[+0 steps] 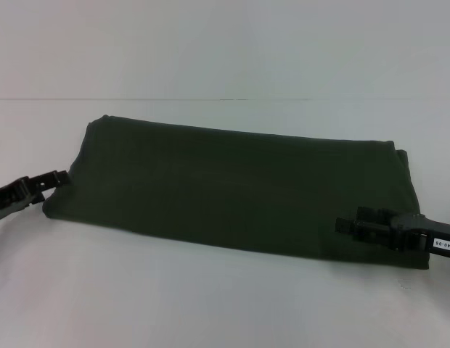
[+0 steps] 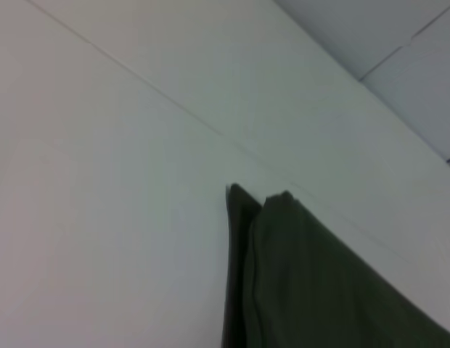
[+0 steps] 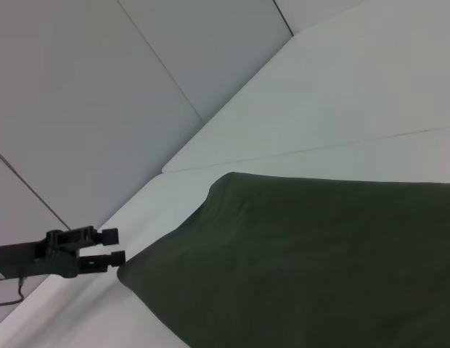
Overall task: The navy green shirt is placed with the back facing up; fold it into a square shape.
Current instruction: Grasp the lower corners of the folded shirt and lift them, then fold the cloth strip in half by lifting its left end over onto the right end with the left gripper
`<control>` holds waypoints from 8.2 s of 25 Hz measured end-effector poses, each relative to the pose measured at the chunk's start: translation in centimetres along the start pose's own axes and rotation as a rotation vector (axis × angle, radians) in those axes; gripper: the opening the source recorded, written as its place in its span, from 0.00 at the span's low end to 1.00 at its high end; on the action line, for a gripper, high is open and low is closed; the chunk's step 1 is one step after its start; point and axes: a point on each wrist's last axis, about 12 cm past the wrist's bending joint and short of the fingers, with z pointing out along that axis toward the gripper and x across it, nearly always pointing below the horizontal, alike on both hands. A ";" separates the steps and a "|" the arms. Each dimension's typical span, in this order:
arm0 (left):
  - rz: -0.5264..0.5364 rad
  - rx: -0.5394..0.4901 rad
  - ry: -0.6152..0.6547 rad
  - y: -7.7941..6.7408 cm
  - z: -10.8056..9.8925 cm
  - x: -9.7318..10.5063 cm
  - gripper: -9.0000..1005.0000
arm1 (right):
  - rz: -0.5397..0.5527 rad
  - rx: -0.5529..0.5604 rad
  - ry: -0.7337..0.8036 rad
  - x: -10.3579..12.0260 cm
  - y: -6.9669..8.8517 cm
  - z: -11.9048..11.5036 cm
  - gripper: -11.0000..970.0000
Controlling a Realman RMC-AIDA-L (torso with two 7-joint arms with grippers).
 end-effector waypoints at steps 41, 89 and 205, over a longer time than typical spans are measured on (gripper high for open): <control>0.112 0.004 0.100 -1.8 2.4 0.9 0.32 | 0.005 -0.010 -0.006 -0.4 0.1 0.4 0.96; 0.146 -0.002 0.078 -1.6 2.0 0.4 0.04 | 0.460 0.348 0.450 -8.0 -2.1 -2.8 0.95; -0.355 0.122 0.273 2.7 -10.0 5.6 0.41 | -0.493 -0.207 0.064 -7.0 3.4 -1.4 0.97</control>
